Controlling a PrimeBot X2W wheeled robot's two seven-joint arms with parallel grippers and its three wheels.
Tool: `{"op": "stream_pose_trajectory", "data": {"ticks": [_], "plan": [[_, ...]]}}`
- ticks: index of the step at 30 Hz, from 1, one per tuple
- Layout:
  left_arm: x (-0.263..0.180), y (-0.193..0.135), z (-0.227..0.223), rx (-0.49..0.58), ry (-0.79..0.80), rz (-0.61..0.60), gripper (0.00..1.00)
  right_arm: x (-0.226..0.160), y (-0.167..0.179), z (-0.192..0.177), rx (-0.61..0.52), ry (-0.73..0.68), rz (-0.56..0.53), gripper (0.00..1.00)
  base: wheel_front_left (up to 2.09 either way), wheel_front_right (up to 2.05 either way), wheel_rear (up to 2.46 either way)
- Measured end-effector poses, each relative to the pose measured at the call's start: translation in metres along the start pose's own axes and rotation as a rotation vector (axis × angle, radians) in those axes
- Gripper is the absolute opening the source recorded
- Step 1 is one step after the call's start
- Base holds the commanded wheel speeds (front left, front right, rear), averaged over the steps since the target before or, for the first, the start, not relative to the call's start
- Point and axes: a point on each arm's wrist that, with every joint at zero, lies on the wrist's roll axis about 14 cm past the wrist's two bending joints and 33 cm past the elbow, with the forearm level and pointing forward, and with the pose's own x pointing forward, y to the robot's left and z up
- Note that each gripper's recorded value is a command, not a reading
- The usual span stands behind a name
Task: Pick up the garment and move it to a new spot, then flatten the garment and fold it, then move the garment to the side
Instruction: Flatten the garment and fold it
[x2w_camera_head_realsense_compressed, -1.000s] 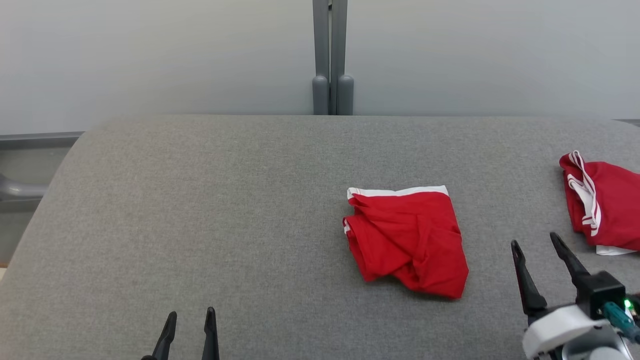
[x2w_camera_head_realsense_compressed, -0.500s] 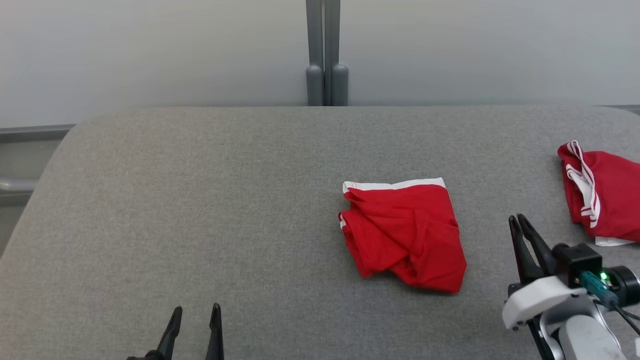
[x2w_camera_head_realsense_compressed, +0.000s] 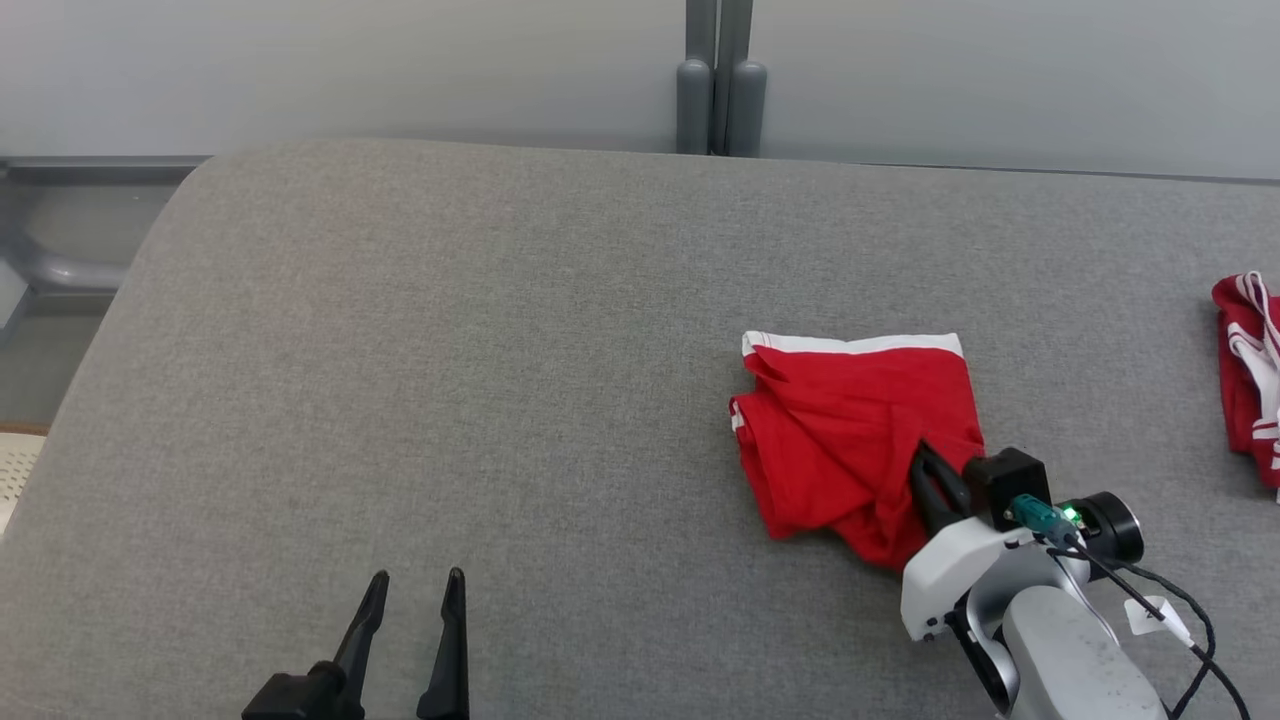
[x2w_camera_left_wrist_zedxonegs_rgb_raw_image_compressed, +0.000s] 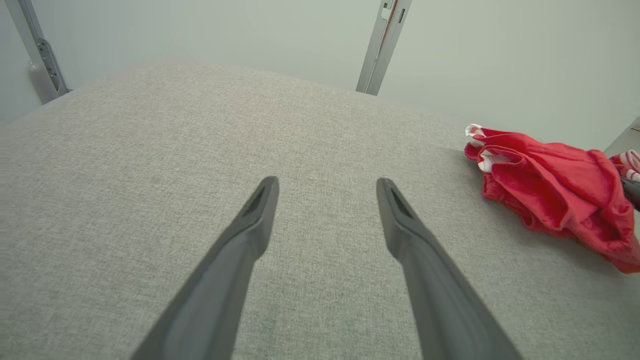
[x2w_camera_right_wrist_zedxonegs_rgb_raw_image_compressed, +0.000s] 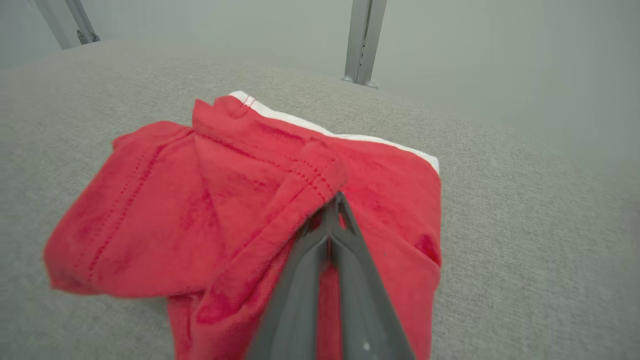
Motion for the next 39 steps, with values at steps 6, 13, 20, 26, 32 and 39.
{"op": "stream_pose_trajectory", "data": {"ticks": [6, 13, 20, 26, 32, 39], "plan": [[-0.003, 0.007, -0.002, 0.002, 0.007, 0.024, 1.0, 0.006, 0.04, -0.002, 0.0, 0.007, 0.111, 0.0, 0.0, 0.0, 0.0], [-0.004, 0.007, 0.001, 0.003, -0.003, 0.02, 1.0, -0.007, 0.1, -0.01, -0.021, 0.032, 0.292, 0.0, 0.0, 0.0, 0.0], [-0.011, 0.011, 0.005, 0.004, -0.023, 0.032, 1.0, -0.017, 0.091, 0.02, 0.001, -0.067, 0.268, 0.0, 0.0, 0.0, 0.0], [-0.017, 0.015, 0.011, 0.018, -0.046, 0.036, 1.0, -0.044, 0.027, 0.047, 0.014, -0.183, 0.08, 0.03, 0.0, 0.0, 0.0], [-0.019, 0.016, 0.015, 0.021, -0.062, 0.027, 1.0, -0.092, -0.056, 0.049, -0.026, -0.212, -0.178, 1.0, 0.0, 0.0, 0.0], [-0.021, 0.014, 0.015, 0.04, -0.062, 0.002, 1.0, -0.141, -0.114, 0.039, -0.041, -0.197, -0.404, 1.0, 0.0, 0.0, 0.0]]}}
